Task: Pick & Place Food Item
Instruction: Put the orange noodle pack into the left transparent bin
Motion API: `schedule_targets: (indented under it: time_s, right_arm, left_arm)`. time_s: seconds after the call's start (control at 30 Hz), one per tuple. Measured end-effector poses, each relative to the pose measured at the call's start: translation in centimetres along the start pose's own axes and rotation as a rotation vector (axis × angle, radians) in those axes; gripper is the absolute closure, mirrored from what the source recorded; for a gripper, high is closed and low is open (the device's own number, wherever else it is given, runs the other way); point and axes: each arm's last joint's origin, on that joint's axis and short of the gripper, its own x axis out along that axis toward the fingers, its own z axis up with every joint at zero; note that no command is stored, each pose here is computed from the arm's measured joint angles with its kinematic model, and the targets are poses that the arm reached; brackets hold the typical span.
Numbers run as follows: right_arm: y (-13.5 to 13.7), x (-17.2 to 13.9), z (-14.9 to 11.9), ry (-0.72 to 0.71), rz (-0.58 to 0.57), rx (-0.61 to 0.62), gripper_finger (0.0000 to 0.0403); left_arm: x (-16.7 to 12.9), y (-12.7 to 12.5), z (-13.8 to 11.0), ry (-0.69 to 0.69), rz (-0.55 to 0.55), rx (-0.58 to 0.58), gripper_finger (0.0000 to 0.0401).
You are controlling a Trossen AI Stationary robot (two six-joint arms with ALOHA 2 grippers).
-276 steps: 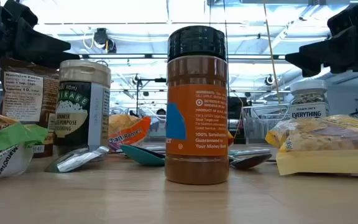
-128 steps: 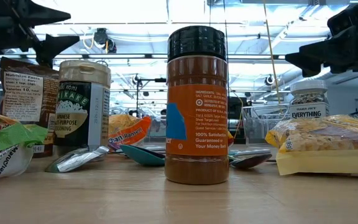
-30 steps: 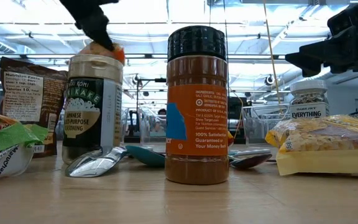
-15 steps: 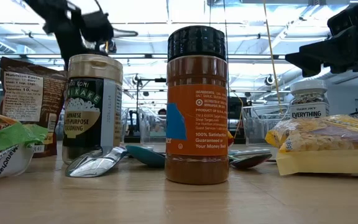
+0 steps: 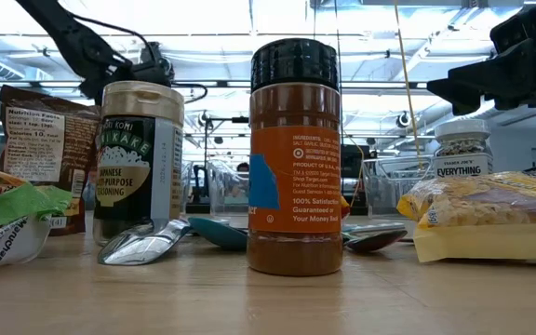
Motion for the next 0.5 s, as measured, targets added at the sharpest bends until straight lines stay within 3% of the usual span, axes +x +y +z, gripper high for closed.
schedule_targets:
  time_s: [0.1,0.5]
  right_arm:
    - [0.0,0.0,0.0,0.0,0.0,0.0,0.0193]
    - [0.0,0.0,0.0,0.0,0.0,0.0,0.0193]
  left_arm:
    - [0.5,-0.4,0.2,0.012,-0.013,0.076,0.0378]
    - [1.9,-1.5,1.1,0.059,-0.01,0.111,0.0278]
